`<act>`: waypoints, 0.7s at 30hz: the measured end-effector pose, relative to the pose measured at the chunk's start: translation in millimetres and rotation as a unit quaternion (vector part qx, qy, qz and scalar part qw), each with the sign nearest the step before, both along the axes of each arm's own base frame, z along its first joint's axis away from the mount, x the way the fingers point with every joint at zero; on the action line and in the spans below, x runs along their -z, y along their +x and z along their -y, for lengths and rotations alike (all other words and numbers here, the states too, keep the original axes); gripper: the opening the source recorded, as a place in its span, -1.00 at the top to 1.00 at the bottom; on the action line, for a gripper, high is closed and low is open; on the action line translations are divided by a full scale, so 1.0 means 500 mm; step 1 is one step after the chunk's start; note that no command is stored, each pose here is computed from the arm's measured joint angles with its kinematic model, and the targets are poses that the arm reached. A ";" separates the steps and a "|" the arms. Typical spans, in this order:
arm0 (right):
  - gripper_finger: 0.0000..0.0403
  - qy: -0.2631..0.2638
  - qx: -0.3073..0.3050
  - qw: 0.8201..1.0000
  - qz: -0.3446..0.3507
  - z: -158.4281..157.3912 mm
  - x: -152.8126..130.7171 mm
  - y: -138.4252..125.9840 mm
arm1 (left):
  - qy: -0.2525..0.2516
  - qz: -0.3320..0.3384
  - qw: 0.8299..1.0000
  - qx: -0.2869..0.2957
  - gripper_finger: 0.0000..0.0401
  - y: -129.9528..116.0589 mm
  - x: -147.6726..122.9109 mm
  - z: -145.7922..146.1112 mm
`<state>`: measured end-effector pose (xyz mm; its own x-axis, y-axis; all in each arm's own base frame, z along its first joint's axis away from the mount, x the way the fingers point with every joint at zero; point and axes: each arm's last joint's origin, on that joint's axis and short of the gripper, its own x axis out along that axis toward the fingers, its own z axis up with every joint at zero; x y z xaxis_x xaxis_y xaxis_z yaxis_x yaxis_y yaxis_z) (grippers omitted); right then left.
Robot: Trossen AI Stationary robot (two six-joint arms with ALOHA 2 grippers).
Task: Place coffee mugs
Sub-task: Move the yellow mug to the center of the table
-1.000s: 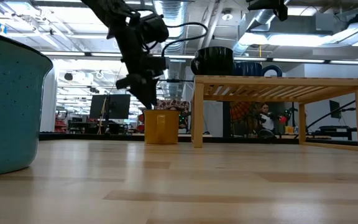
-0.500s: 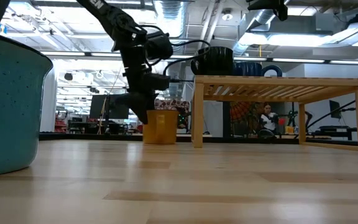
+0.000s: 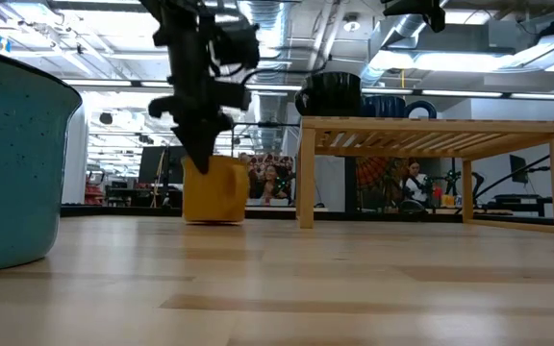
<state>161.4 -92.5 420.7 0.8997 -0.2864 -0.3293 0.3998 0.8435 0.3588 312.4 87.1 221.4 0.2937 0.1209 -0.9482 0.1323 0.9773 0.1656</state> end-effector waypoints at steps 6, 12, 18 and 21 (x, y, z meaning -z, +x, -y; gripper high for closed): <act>0.30 0.000 0.000 1.000 0.000 0.000 0.000 0.000 | -0.006 0.011 0.999 0.031 0.99 0.030 0.005 0.141; 0.30 0.000 0.000 1.000 0.001 0.000 0.000 0.000 | -0.032 0.091 0.994 0.042 0.99 0.053 -0.004 0.254; 0.30 0.000 0.000 1.000 0.001 0.000 0.000 0.000 | -0.087 0.161 0.983 0.027 1.00 0.083 -0.004 0.287; 0.30 0.000 0.000 1.000 0.001 0.000 0.000 0.000 | -0.084 0.176 0.980 0.037 1.00 0.099 0.008 0.292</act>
